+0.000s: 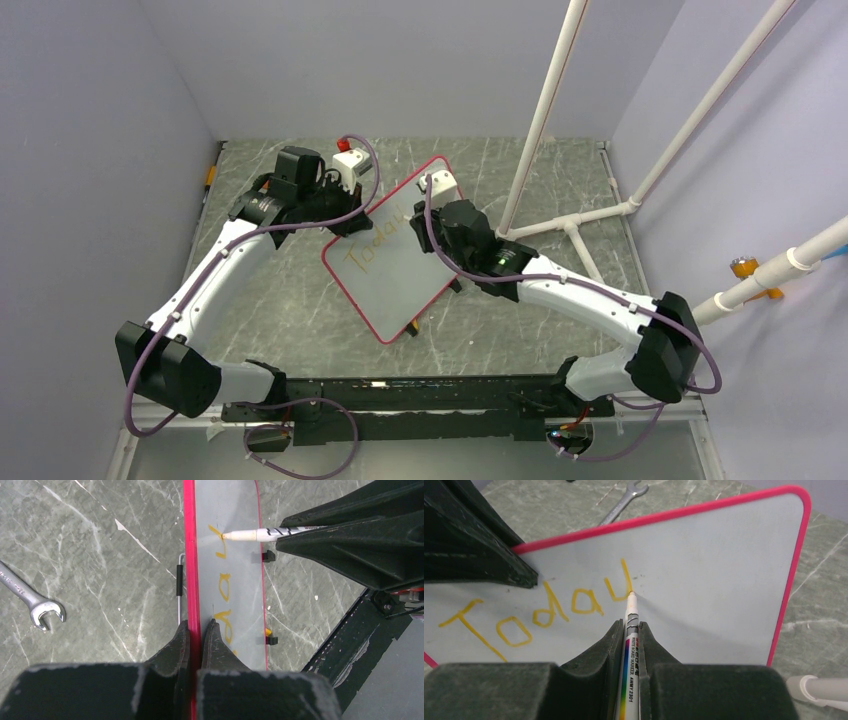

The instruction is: Write a sentence on the whiteboard

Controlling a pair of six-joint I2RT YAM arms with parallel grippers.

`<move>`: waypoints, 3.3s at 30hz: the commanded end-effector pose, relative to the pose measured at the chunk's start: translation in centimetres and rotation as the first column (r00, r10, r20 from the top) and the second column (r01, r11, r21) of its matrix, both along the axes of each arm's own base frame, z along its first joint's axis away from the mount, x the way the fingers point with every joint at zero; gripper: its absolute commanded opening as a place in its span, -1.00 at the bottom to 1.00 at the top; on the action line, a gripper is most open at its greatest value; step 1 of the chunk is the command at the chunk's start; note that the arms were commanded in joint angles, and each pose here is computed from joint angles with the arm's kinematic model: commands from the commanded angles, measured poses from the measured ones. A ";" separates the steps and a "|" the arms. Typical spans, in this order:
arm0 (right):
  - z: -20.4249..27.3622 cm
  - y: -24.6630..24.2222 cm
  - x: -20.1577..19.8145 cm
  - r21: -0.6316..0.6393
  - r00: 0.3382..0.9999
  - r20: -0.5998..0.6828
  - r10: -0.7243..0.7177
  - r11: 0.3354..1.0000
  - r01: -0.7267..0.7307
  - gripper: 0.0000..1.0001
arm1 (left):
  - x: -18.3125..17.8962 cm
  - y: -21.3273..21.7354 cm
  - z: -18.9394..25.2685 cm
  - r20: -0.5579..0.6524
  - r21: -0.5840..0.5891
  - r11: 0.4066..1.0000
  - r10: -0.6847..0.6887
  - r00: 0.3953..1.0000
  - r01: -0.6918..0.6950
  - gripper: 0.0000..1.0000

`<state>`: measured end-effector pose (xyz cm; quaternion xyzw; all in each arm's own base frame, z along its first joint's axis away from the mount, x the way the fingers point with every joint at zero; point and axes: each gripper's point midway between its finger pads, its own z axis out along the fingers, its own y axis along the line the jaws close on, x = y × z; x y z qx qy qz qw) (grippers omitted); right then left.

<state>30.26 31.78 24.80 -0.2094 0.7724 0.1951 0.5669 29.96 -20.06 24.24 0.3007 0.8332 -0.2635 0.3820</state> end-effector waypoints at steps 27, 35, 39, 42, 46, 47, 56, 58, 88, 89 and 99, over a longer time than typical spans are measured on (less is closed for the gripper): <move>-1.3 1.4 -3.8 0.058 0.986 -0.087 0.145 0.988 -0.140 -1.00 | 0.3 1.9 -1.3 0.065 0.141 0.990 -0.013 0.998 0.004 -1.00; 6.5 1.2 -3.9 0.150 0.988 0.043 0.145 0.977 -0.150 -1.00 | 0.4 2.0 -1.4 0.064 0.148 0.989 -0.006 0.998 -0.004 -1.00; 9.4 -0.3 -3.8 0.189 0.990 0.106 0.095 0.975 -0.114 -1.00 | 0.5 2.1 -1.4 0.065 0.149 0.989 -0.003 0.998 -0.007 -1.00; 9.8 -1.4 -3.6 0.192 0.990 0.131 0.050 0.978 -0.075 -1.00 | 0.5 2.1 -1.4 0.066 0.149 0.989 -0.004 0.998 -0.006 -1.00; 9.0 -2.2 -3.1 0.176 0.992 0.125 0.009 0.984 -0.032 -1.00 | 0.5 2.1 -1.5 0.064 0.150 0.989 -0.005 0.998 -0.005 -1.00; 8.8 -2.4 -2.9 0.173 0.993 0.121 0.003 0.985 -0.024 -1.00 | 0.5 2.1 -1.5 0.066 0.150 0.989 -0.005 0.998 -0.005 -1.00; 6.7 -4.4 -1.7 0.175 0.996 0.066 -0.053 0.984 0.041 -1.00 | 0.5 2.1 -1.6 0.065 0.151 0.989 -0.002 0.998 -0.008 -1.00; 6.0 -4.8 -1.6 0.168 0.997 0.051 -0.061 0.984 0.052 -1.00 | 0.5 2.1 -1.5 0.066 0.149 0.989 -0.002 0.998 -0.008 -1.00; 0.5 -7.1 -1.2 0.176 0.998 -0.059 -0.023 0.984 0.033 -1.00 | 0.3 1.9 -1.6 0.054 0.135 0.991 -0.003 0.999 -0.004 -1.00; 0.4 -7.1 -1.2 0.174 0.998 -0.062 -0.023 0.984 0.033 -1.00 | 0.3 1.8 -1.6 0.056 0.133 0.991 -0.004 0.998 -0.003 -1.00; -0.2 -6.8 -1.6 0.162 0.998 -0.069 0.016 0.987 -0.004 -1.00 | 0.1 1.3 -1.8 0.042 0.123 0.992 -0.016 0.999 0.011 -1.00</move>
